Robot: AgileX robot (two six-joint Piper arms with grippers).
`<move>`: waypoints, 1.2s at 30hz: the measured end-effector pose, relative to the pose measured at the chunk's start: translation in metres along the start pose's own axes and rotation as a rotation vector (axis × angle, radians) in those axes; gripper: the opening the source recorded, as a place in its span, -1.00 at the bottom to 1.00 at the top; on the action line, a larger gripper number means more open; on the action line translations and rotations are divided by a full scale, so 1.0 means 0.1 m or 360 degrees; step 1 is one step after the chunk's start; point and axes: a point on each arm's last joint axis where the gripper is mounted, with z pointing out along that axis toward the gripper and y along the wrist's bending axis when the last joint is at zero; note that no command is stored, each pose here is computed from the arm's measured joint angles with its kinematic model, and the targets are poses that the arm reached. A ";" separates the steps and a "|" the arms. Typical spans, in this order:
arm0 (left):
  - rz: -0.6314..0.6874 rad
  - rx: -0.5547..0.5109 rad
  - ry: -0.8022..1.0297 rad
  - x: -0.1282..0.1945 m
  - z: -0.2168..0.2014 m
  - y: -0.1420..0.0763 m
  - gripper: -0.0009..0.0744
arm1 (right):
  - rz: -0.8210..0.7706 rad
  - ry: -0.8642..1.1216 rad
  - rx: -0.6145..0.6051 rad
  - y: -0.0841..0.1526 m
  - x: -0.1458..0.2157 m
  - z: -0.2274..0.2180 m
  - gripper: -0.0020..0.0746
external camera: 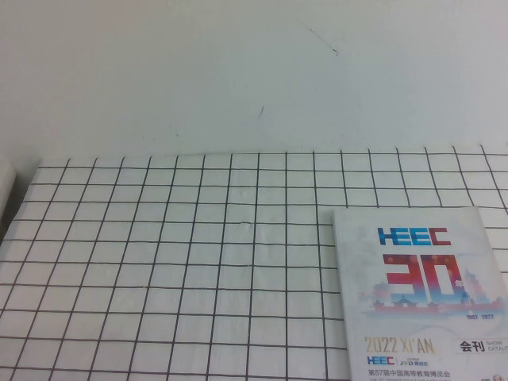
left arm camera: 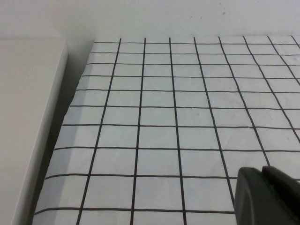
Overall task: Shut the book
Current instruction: 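Close the open booklet and leave it lying on the table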
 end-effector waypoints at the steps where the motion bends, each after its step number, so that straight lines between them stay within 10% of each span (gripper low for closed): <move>1: 0.0000 0.0000 0.0000 0.00 0.00 0.00 -0.99 | 0.0000 0.0000 0.0000 0.00 0.00 0.00 -0.95; 36: 0.0003 -0.0001 0.0004 0.00 0.00 0.00 -0.99 | 0.0108 -0.0260 0.0408 -0.06 0.39 0.11 -0.95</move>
